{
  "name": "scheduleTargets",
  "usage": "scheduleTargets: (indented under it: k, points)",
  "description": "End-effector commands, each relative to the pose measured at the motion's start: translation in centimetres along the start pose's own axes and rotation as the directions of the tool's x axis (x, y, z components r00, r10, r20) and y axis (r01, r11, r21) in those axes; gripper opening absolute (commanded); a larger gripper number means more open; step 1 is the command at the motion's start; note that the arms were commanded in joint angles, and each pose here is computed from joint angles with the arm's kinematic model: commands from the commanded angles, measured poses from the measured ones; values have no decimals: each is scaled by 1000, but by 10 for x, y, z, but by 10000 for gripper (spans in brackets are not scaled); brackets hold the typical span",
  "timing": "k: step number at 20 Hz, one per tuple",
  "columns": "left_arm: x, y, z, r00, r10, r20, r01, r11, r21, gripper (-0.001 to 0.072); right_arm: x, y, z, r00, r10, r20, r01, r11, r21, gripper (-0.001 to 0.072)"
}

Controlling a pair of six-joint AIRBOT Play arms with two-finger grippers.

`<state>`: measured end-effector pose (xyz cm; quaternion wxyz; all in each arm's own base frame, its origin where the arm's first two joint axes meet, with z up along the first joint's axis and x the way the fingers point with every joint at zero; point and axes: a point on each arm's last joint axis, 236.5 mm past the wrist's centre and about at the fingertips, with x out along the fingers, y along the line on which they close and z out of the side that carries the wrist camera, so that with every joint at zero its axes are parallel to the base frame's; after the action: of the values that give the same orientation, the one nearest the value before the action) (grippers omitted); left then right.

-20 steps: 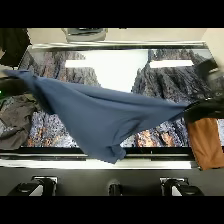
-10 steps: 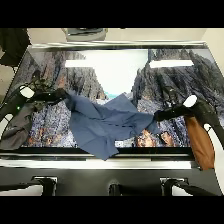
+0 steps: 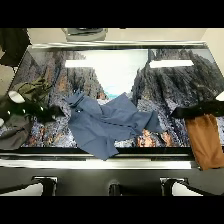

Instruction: Fold the shirts.

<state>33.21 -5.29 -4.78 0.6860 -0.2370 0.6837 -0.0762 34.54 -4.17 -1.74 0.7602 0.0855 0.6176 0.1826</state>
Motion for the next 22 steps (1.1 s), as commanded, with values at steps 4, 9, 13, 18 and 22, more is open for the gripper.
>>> scheduleTargets:
  k: [4, 9, 13, 18, 22]
  points:
    - [66, -11, -133, 976, -119, -183, 113, 993, -43, 697, 41, 23, -71, 973, 179, -146, -171, 983, 65, 695]
    - [87, -43, -114, 981, -186, -61, 182, 980, -75, 605, 51, 16, -60, 985, 153, -78, -148, 987, 65, 696]
    - [99, -56, -89, 985, -151, 83, 161, 979, -125, 263, 61, 20, -42, 990, 137, -31, -135, 990, 37, 702]
    - [94, -64, -85, 982, -160, 101, 170, 980, -99, 36, 107, 40, -34, 989, 111, -95, -114, 993, -26, 692]
    - [65, -82, -64, 968, -174, 178, 164, 984, 72, 35, 108, 45, -11, 997, 64, -41, -67, 994, -85, 43]
